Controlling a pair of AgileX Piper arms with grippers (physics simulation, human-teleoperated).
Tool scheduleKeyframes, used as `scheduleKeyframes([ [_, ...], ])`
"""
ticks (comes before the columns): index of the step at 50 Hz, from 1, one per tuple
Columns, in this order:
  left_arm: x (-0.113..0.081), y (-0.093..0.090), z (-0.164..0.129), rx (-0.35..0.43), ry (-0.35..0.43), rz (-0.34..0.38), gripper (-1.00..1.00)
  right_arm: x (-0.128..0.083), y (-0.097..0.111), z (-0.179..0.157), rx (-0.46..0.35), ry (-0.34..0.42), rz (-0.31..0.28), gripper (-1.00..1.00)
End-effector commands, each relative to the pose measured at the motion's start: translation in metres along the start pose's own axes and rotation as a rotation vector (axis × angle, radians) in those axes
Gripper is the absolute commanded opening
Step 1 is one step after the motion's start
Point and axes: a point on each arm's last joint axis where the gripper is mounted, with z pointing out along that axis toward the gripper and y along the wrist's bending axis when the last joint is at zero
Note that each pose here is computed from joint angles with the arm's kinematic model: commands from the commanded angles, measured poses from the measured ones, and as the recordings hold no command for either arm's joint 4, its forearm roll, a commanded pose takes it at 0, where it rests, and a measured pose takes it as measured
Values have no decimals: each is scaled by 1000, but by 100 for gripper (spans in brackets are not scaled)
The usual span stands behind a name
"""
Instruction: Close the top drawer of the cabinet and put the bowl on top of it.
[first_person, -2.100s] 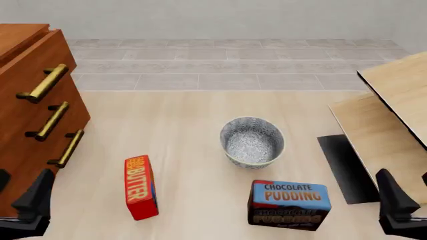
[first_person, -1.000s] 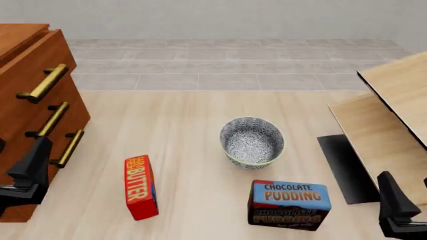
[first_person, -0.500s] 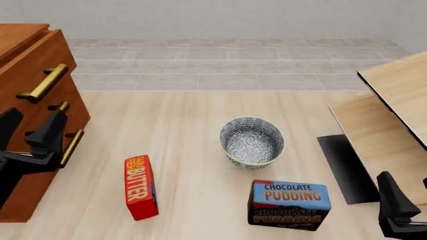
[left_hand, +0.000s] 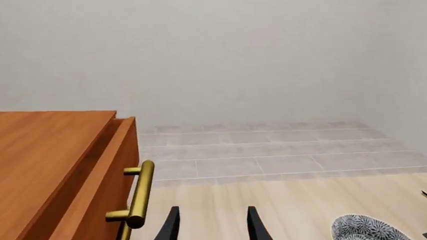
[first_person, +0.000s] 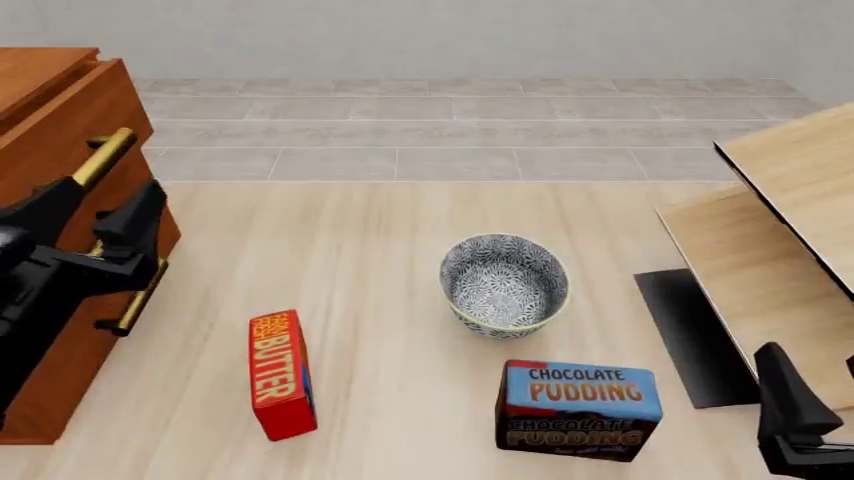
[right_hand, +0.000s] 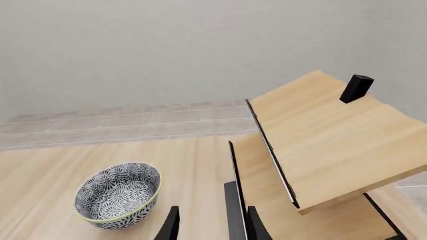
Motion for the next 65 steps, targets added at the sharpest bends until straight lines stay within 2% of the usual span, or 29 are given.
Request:
scheduleKeyframes([
  [1,-2,4,23,-21,3,4,100,0,0,0,4,-3,5,100],
  [10,5,10,37,-48,18,8,100,0,0,0,5,-3,7,100],
  [23,20,19,48,-89,58,-26,100,0,0,0,7,-3,8,100],
  [38,20,31,45,-146,58,-38,100,0,0,0,8,-5,8,100],
  [65,11,50,38,-237,43,14,100,0,0,0,3,2,7,100],
])
